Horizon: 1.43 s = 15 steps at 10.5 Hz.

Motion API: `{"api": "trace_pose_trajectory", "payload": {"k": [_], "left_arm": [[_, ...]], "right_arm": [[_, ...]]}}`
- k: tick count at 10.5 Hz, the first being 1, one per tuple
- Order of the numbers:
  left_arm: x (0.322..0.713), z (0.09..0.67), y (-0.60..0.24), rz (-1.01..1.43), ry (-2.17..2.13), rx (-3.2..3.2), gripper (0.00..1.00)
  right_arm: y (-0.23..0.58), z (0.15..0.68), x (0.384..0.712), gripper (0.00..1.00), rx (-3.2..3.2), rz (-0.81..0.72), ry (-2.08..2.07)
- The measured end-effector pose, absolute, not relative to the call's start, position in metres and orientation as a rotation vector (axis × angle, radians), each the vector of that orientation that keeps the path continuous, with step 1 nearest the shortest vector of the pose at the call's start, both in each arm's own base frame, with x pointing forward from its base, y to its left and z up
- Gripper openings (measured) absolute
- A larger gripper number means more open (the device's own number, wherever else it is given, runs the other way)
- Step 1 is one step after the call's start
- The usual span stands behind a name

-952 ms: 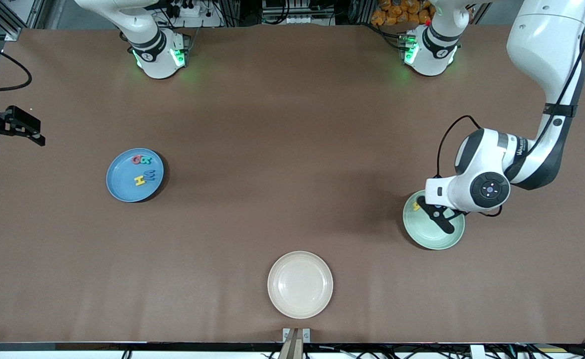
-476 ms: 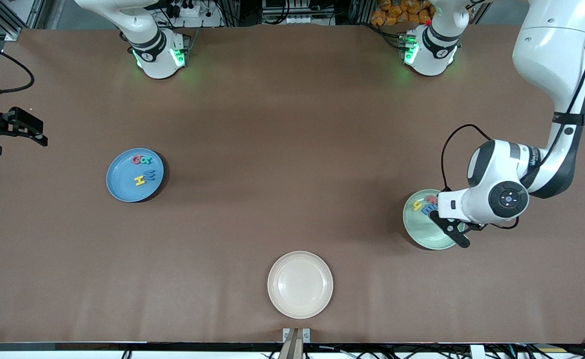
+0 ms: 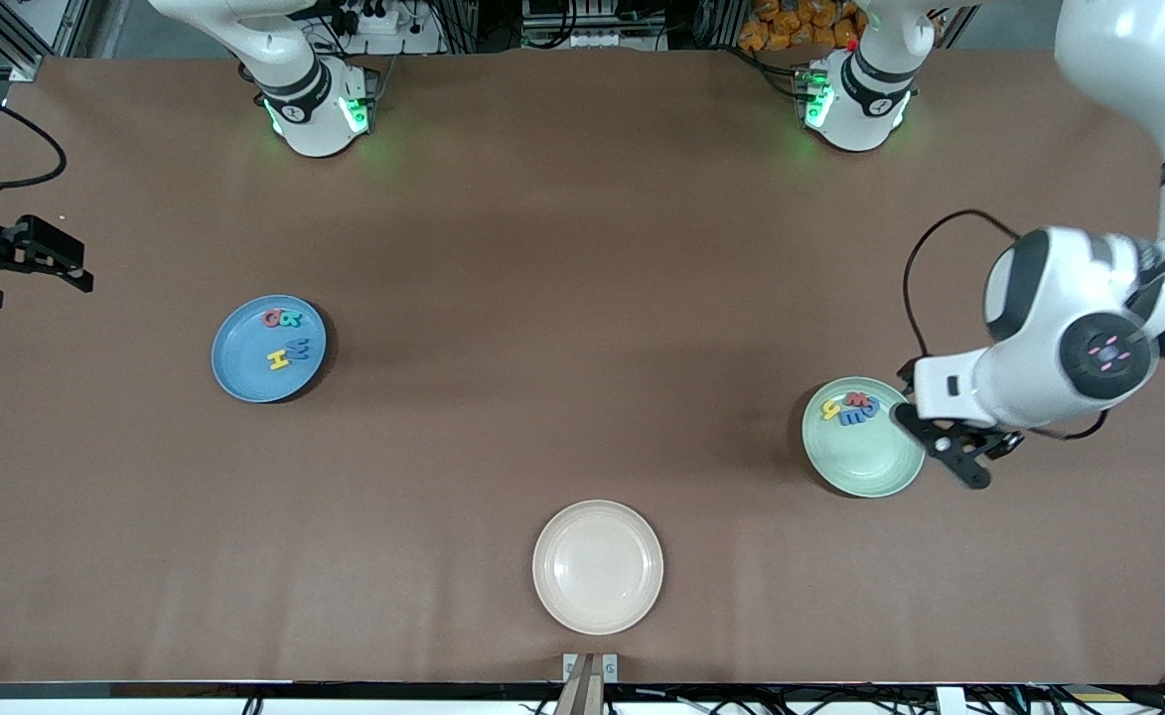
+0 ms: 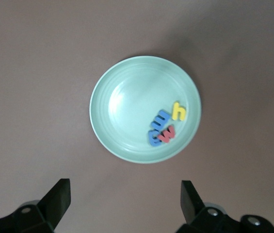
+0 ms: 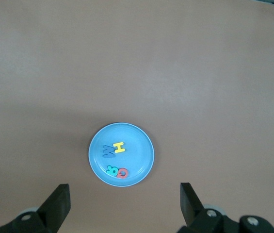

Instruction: Sort uppercase to blue plate, lowercase to green plate

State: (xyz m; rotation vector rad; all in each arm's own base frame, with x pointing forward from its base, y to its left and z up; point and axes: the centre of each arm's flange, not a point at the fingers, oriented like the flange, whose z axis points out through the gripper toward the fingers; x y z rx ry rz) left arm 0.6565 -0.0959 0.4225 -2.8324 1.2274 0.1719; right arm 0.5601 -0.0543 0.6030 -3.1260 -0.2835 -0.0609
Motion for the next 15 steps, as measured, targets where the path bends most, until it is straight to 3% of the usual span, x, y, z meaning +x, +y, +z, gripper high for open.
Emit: {"api": "trace_pose_trajectory", "payload": {"k": [6,12,15], "left_arm": [[0.591,0.584,-0.077,-0.007,0.604,-3.080,1.00],[0.558,0.615,-0.093,0.034,-0.049,-3.121,1.00],[0.544,0.624,-0.105,0.051,-0.127,-3.110,1.00]], "right_arm": [[-0.047,0.602,0.561,1.00,-3.121,-0.063,-0.302],[-0.045,0.602,0.561,1.00,-3.120,-0.065,-0.309],[-0.041,0.602,0.561,1.00,-3.119,-0.065,-0.318]]}}
